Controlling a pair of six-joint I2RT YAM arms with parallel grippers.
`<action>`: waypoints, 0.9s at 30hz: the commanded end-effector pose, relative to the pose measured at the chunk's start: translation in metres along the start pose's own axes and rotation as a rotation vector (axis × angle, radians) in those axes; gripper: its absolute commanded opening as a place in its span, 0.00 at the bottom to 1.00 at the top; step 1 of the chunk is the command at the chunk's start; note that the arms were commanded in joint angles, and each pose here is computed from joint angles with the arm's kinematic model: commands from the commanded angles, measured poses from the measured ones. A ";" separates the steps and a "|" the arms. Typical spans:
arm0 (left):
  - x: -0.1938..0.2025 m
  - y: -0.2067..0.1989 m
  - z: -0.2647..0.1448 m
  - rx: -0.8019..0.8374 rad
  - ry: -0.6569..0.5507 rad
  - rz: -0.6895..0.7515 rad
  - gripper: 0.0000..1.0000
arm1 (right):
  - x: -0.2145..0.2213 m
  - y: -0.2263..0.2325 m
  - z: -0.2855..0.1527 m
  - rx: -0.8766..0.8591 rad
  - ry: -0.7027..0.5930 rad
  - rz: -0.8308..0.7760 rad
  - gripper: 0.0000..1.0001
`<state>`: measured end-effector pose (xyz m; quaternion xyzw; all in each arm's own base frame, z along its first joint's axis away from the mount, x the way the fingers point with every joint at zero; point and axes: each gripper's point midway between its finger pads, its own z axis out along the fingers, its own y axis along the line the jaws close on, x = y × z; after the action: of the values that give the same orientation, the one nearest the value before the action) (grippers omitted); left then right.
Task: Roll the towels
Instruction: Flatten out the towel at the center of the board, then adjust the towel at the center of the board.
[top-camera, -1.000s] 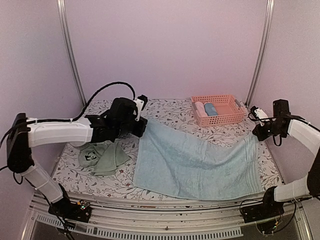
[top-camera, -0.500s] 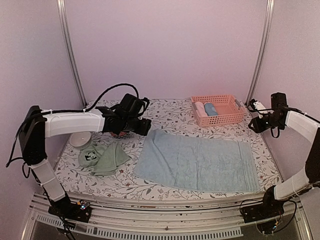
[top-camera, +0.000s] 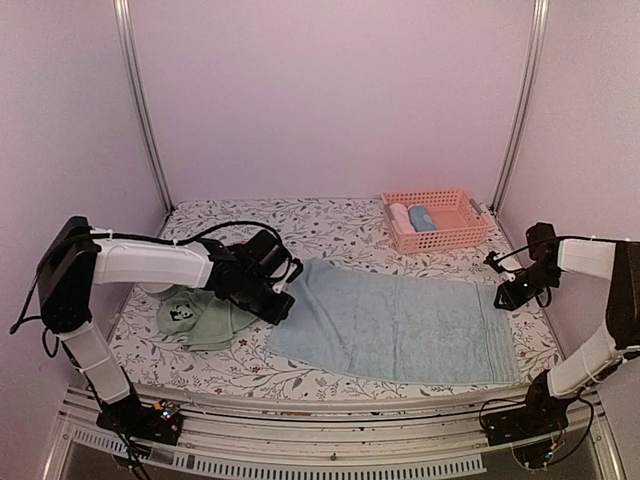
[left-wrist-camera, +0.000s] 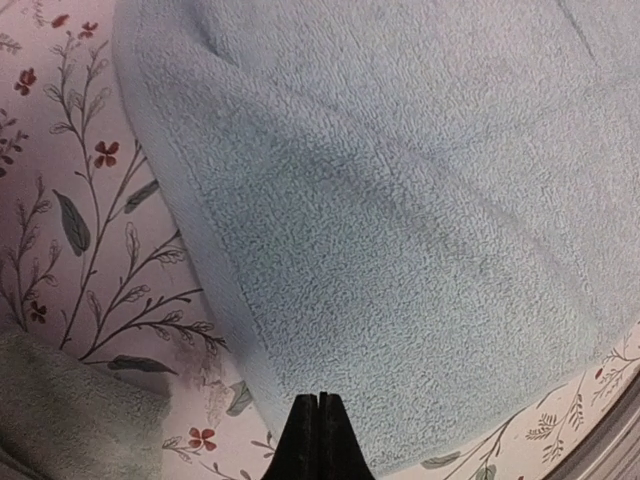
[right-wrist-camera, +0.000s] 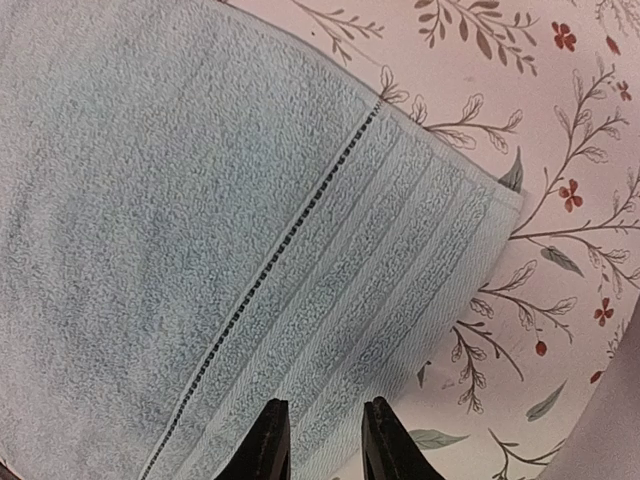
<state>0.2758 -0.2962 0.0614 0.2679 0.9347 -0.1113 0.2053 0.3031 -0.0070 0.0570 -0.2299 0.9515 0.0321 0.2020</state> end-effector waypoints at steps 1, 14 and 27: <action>0.023 -0.009 0.018 0.038 0.072 -0.016 0.00 | -0.008 -0.018 0.014 0.027 0.033 0.011 0.26; 0.055 0.004 0.040 -0.050 0.168 -0.021 0.00 | -0.014 -0.047 0.062 0.039 0.138 0.093 0.14; 0.121 -0.018 0.024 -0.044 0.292 -0.050 0.00 | -0.047 -0.097 0.084 0.155 0.162 0.085 0.14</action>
<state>0.2289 -0.2872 0.0109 0.2510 0.9516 -0.0931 0.1510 0.4058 -0.0470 0.0143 -0.1844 0.9700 -0.0245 0.1562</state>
